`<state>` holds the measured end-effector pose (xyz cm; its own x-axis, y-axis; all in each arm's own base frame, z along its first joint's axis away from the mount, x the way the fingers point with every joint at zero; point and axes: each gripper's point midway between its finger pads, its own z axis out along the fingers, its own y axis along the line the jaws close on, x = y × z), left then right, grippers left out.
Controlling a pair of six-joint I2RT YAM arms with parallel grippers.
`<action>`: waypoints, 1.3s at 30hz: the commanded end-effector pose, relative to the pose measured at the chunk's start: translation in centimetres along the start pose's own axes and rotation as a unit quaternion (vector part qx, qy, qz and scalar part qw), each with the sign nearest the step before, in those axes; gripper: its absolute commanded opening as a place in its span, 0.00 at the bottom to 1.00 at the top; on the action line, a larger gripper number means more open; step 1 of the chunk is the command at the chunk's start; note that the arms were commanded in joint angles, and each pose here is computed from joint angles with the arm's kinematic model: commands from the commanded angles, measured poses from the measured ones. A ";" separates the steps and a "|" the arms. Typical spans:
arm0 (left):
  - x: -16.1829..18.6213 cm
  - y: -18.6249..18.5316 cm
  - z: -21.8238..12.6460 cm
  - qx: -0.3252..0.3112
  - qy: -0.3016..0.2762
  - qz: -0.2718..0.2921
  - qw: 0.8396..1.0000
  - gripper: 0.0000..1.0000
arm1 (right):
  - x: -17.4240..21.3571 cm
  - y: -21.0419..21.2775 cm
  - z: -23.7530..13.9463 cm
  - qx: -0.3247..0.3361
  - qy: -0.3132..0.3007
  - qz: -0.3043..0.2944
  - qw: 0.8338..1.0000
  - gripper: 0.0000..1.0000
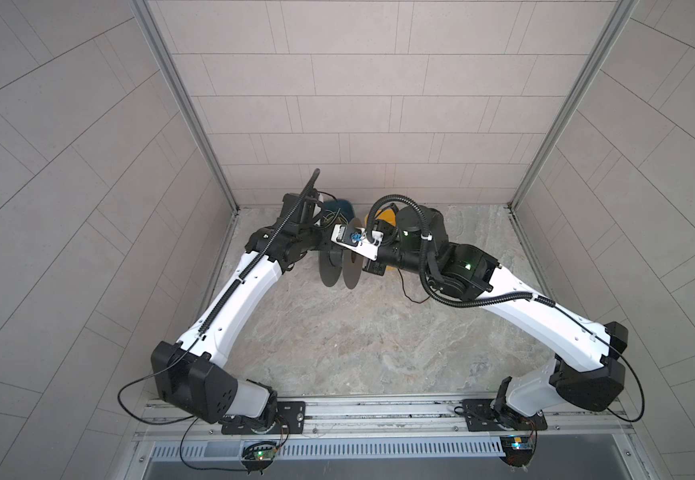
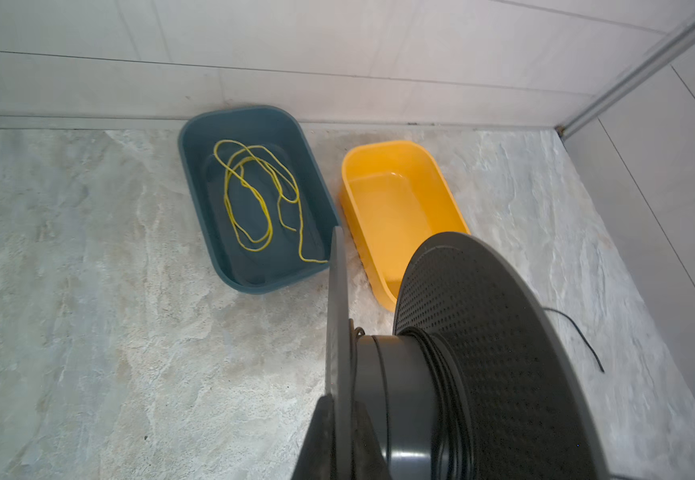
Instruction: Wrap the cables
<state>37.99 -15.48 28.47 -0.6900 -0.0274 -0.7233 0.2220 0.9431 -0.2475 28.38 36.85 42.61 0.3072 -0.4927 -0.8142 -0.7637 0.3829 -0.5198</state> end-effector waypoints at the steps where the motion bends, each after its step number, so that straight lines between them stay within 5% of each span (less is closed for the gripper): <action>1: -1.5 -2.2 -1.5 0.051 -0.025 0.037 0.998 0.00 | -0.5 -2.2 0.0 -0.004 -0.025 0.053 0.998 0.00; 19: 3.9 -4.6 -2.6 0.137 0.043 0.123 0.982 0.00 | 5.2 -15.6 -0.4 0.125 -0.014 0.266 0.956 0.00; 33: 5.7 -6.9 -3.7 0.191 0.053 0.155 0.968 0.00 | 12.1 -23.2 -2.8 0.259 0.003 0.381 0.888 0.00; 39: 6.1 -7.1 -4.4 0.201 0.049 0.162 0.965 0.00 | 16.4 -26.1 -4.8 0.327 0.023 0.421 0.846 0.00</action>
<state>30.75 -20.57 27.93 -0.6248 0.2764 -0.7302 0.6272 0.7347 -0.2586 48.82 18.51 43.02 -0.2712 0.0436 -0.9615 -0.3544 0.9243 0.1418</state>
